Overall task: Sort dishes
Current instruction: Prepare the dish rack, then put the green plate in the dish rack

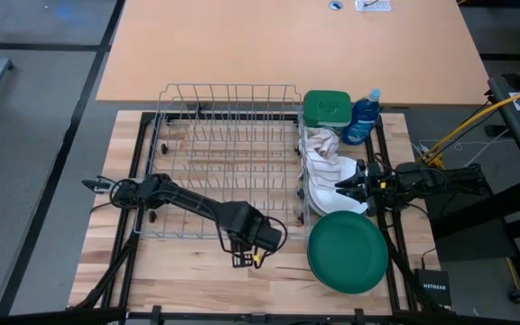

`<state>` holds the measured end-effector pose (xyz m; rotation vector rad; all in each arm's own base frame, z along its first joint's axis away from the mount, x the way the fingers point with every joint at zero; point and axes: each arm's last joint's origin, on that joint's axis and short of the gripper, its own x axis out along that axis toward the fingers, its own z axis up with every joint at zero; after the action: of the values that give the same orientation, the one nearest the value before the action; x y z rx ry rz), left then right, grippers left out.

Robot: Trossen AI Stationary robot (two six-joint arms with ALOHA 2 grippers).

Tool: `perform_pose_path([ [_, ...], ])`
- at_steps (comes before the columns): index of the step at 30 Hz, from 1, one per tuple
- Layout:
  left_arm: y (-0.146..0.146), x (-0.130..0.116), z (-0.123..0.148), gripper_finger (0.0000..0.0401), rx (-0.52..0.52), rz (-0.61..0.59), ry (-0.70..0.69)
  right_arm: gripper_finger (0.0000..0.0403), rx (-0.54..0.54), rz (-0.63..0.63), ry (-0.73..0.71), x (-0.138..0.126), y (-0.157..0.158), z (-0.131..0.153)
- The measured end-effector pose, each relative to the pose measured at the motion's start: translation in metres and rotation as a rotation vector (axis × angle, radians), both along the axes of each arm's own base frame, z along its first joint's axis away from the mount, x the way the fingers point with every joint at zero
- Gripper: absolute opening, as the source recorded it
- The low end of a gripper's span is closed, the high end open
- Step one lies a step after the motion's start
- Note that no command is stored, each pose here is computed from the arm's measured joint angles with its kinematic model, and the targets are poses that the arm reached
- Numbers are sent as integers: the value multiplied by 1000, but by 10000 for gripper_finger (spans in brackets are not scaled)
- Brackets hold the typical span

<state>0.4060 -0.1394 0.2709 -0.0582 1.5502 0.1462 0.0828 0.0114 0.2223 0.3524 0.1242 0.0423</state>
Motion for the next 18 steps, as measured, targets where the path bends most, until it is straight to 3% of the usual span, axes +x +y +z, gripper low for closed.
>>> perform_pose_path([
  [6, -1, -1, 0, 129, -96, 8, 40, 99, -1, -9, -1, 0, 0, 0],
  [18, 9, 2, 21, 129, -118, 33, -34, 99, -2, -9, 1, 0, 0, 0],
])
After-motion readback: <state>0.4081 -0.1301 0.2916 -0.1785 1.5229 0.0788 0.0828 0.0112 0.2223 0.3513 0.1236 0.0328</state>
